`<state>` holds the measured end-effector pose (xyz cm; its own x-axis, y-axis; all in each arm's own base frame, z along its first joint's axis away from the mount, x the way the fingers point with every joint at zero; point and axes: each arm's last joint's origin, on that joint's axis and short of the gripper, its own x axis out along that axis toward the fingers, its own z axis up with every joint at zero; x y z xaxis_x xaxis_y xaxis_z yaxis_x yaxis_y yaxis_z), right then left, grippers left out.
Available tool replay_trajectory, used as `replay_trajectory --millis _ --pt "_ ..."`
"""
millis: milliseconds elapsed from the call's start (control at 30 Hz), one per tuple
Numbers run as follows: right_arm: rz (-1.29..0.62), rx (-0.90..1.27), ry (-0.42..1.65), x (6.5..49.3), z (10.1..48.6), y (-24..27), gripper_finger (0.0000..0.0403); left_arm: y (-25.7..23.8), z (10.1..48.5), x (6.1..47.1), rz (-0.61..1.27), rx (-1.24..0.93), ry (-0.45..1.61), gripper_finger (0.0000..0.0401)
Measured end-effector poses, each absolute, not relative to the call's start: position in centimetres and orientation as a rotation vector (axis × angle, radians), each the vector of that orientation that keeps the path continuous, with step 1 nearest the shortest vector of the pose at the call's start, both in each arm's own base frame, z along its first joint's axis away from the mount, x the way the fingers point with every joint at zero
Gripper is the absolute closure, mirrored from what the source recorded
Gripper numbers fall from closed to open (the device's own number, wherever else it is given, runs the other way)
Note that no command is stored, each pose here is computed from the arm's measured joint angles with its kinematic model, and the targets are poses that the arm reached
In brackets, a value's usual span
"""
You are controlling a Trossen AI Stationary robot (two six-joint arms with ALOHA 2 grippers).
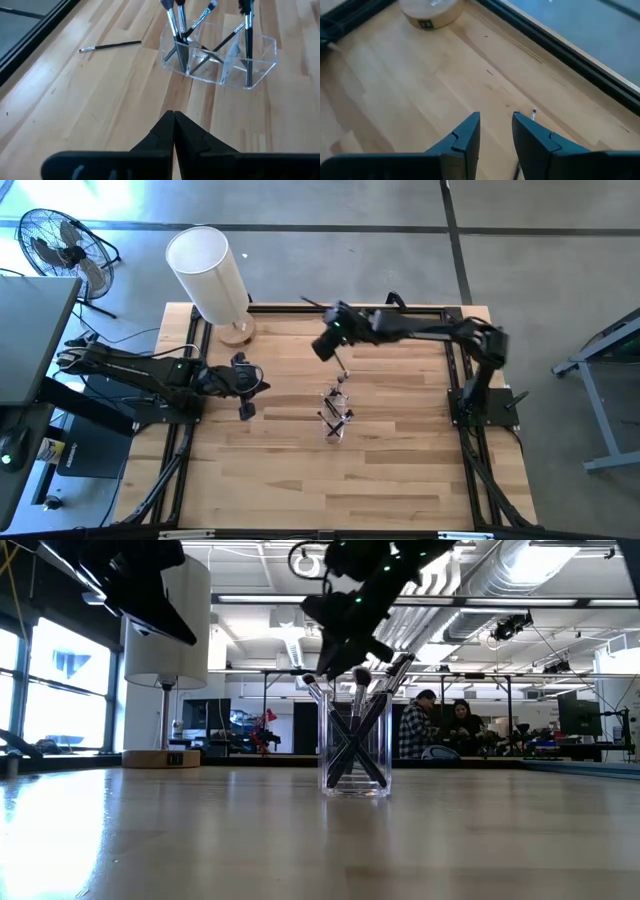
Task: Pick & Place Makeup Brushes
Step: Put the eyeshadow brush into the transparent organizer
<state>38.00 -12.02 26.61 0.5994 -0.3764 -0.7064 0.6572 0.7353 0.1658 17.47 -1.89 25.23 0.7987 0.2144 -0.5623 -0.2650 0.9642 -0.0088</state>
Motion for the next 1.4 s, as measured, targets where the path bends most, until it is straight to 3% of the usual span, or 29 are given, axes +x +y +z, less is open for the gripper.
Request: replay_trajectory --millis 367,700,933,1400 --pt "-0.725 0.548 1.106 40.9 22.9 -18.0 0.0295 -1.9 25.0 17.3 0.279 -0.134 0.612 0.0400" --pt "-0.675 0.608 1.297 39.2 17.8 -17.9 0.0295 -1.5 24.5 16.8 0.398 -0.120 0.651 0.0400" --pt "-0.632 0.681 1.261 39.1 15.7 -17.6 0.0294 -1.4 24.4 16.7 0.416 -0.120 0.664 0.0400" --pt "-0.623 0.661 1.210 39.6 15.9 -17.6 0.0294 -1.4 24.4 16.6 0.425 -0.138 0.666 0.0400"
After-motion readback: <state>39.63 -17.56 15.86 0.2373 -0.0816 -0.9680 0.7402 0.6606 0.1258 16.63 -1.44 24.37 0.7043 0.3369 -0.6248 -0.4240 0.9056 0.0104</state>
